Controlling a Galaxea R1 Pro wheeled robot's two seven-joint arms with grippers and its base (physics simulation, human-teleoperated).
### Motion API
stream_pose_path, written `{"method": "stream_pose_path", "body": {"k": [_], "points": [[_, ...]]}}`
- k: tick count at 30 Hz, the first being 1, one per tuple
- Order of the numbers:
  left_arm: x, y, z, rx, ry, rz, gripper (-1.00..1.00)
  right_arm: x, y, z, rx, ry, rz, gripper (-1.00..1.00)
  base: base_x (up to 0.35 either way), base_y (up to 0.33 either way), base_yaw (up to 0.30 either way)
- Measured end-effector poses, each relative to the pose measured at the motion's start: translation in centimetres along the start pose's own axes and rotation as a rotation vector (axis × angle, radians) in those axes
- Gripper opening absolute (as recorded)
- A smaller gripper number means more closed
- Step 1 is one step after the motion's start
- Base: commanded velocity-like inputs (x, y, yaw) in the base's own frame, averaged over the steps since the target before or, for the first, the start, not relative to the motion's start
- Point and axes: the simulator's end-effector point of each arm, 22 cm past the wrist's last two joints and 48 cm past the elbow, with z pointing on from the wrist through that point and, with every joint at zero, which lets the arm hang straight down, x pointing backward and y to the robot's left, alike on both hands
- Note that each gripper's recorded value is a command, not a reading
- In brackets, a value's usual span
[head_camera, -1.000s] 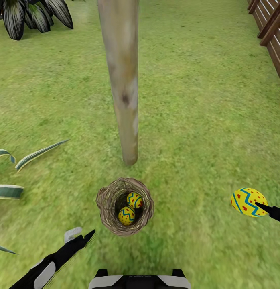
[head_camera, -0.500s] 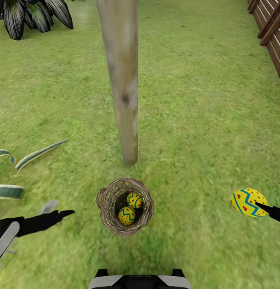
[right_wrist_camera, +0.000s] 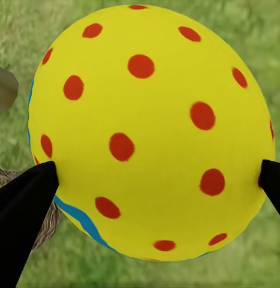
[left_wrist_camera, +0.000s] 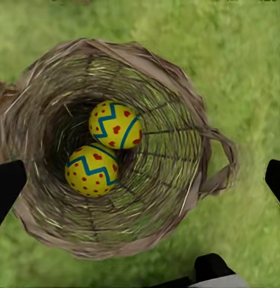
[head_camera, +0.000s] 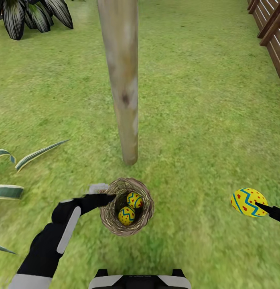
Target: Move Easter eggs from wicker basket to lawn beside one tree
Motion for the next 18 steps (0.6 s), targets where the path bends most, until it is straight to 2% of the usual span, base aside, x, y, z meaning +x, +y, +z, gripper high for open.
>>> {"method": "stream_pose_path", "body": {"k": [3,4,6,7,10,13,18], "points": [[1.3,-3.6,1.7,0.030,0.016,-0.032,1.00,0.0,0.0,0.0,0.000,0.000,0.000,-1.00,0.000,0.000,0.000],[2.1,-3.6,2.6,0.004,0.020,-0.029,1.00,0.0,0.0,0.0,0.000,0.000,0.000,-1.00,0.000,0.000,0.000],[4.3,-1.7,4.4,-0.082,0.027,-0.006,1.00,0.0,0.0,0.0,0.000,0.000,0.000,-1.00,0.000,0.000,0.000],[4.7,-1.3,4.6,-0.092,0.029,-0.004,1.00,0.0,0.0,0.0,0.000,0.000,0.000,-1.00,0.000,0.000,0.000],[4.0,-1.2,4.8,-0.097,-0.013,0.004,1.00,0.0,0.0,0.0,0.001,0.000,0.001,-1.00,0.000,0.000,0.000],[4.0,-1.2,4.8,-0.096,-0.016,0.004,1.00,0.0,0.0,0.0,0.001,0.001,0.001,-1.00,0.020,-0.032,0.000],[4.2,-1.2,4.9,-0.095,-0.014,0.002,1.00,0.4,0.0,0.0,0.001,0.016,-0.010,-1.00,0.121,-0.235,0.000]]}}
